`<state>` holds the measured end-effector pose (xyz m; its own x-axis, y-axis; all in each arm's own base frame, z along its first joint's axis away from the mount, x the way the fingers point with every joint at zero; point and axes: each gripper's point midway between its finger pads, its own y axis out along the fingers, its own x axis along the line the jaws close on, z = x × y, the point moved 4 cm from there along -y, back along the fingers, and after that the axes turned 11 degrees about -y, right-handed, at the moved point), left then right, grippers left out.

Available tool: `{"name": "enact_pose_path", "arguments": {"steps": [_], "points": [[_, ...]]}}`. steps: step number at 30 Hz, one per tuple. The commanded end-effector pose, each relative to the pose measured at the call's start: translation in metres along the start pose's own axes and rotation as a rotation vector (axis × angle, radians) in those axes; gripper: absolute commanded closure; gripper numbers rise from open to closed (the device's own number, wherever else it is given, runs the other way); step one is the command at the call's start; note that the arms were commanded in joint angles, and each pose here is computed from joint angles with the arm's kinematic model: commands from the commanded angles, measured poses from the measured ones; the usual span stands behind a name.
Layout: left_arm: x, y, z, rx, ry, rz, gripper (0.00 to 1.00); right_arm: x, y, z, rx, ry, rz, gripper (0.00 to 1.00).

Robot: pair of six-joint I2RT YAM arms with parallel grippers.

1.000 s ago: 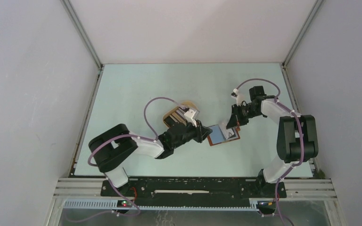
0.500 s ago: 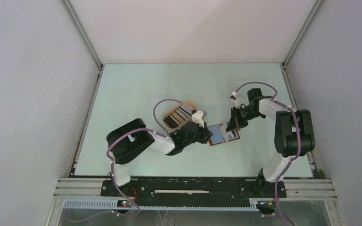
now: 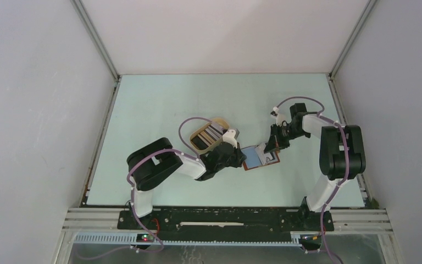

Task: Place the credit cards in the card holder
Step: Insert the credit card into the card holder.

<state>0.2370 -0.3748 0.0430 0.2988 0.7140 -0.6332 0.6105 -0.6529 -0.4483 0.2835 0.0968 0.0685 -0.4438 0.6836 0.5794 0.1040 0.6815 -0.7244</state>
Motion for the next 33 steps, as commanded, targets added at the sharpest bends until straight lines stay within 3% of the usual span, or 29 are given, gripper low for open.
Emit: {"name": "enact_pose_path", "arguments": {"steps": [1,33], "points": [[0.008,0.001,0.000,-0.008,-0.001,-0.066,0.98,-0.008,-0.005,-0.014,-0.048,0.010,0.015,1.00],[0.006,0.003,0.003,0.014,0.011,-0.058,1.00,-0.001,0.005,-0.008,-0.010,0.041,-0.122,1.00]]}}
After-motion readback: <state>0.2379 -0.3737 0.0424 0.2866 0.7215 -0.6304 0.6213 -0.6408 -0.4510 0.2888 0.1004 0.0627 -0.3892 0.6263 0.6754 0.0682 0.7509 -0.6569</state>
